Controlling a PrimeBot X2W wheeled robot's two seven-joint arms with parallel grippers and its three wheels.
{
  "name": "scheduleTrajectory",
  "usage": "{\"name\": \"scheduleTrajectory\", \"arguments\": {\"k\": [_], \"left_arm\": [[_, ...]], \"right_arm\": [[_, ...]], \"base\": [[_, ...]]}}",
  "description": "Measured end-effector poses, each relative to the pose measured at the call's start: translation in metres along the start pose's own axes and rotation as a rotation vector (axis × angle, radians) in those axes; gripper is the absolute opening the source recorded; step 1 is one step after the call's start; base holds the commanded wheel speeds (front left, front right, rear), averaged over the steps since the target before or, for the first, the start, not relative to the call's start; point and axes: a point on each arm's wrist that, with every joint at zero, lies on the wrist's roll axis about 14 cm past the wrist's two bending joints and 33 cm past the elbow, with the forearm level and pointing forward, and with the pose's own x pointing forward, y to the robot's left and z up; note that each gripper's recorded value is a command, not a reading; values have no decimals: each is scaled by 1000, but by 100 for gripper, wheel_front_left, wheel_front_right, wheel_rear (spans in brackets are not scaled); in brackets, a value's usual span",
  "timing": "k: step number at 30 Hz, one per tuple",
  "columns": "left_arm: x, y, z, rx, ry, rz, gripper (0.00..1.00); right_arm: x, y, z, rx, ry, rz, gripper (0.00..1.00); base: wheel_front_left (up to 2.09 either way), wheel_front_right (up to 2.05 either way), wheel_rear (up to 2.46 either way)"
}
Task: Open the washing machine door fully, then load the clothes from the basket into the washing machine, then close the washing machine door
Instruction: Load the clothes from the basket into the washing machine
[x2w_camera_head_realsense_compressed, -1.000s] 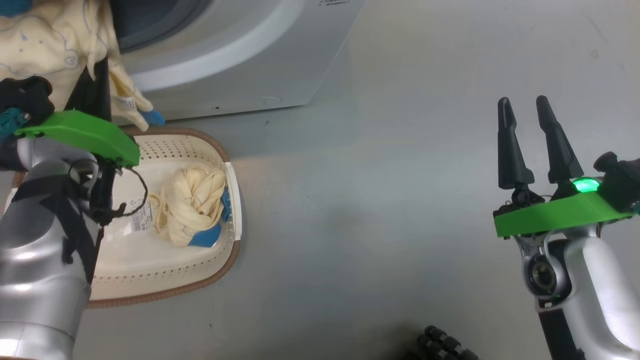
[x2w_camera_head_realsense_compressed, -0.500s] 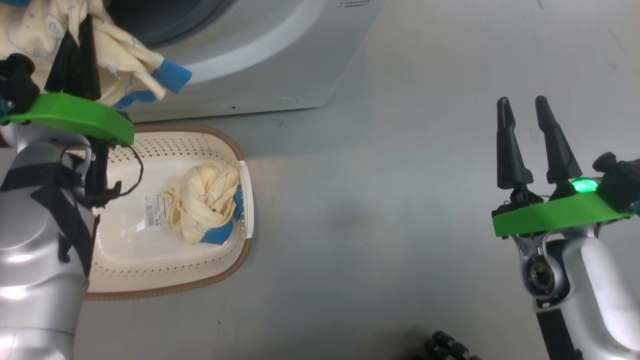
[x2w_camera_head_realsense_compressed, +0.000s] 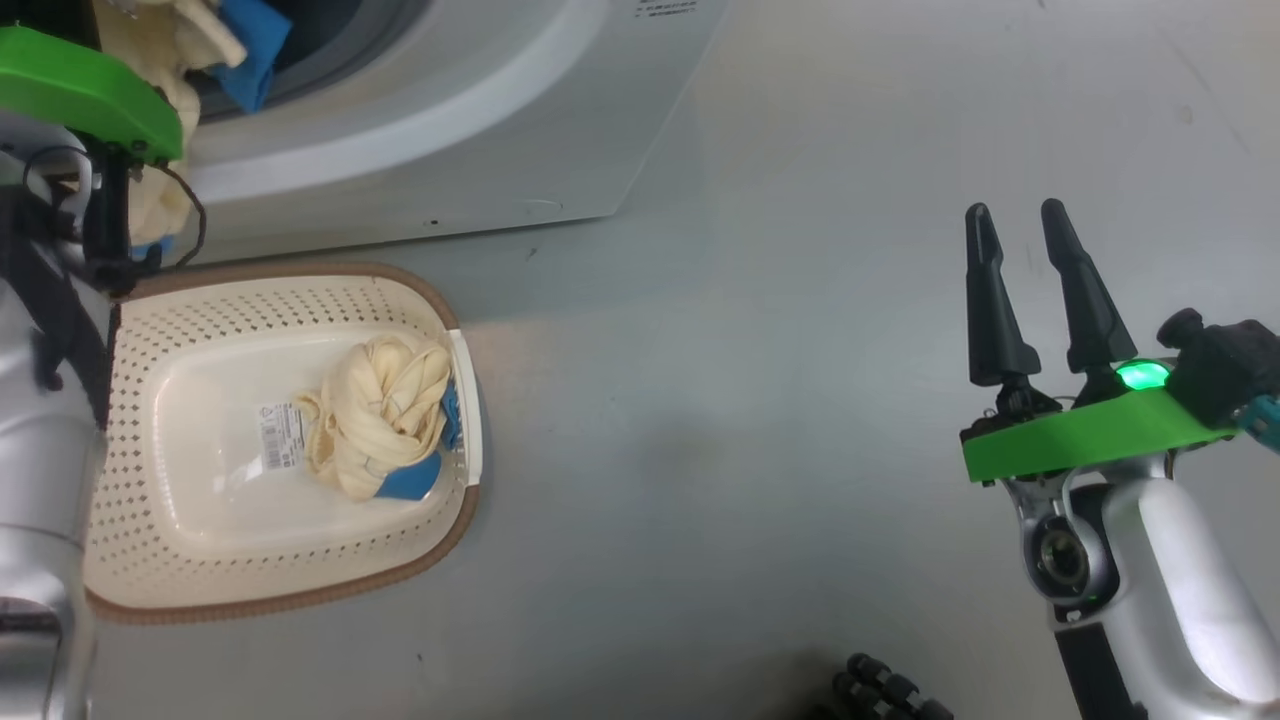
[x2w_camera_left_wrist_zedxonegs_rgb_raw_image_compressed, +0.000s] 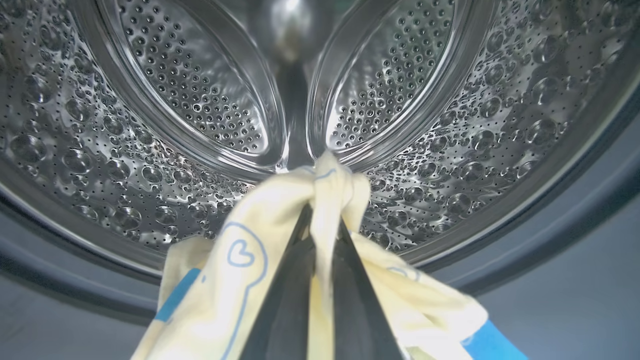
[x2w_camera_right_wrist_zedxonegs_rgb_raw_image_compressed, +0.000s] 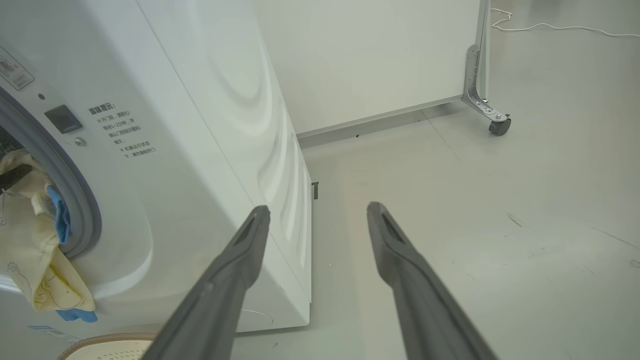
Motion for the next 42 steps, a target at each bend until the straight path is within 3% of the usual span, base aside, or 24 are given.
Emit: {"name": "scheduleTrajectory", "arguments": {"k": [7, 18, 30, 37, 42], "left_arm": [[16, -4, -11, 20, 72, -10, 0], [42, 1, 3, 72, 61, -17, 0], [62, 7, 111, 121, -325, -21, 0], [48, 25, 17, 100, -83, 22, 0], [45, 28, -8, 114, 22, 23, 0]], "right_arm": [[-5, -2, -1, 0, 10, -11, 100], [-11, -5, -7, -6, 34, -21, 100], [-2, -10, -13, 3, 43, -33, 100], [0, -6, -15, 10, 48, -23, 100], [0, -5, -14, 15, 43, -19, 100]], "base": [[0, 0, 0], [0, 0, 0], [0, 0, 0], [0, 0, 0], [0, 0, 0]]}}
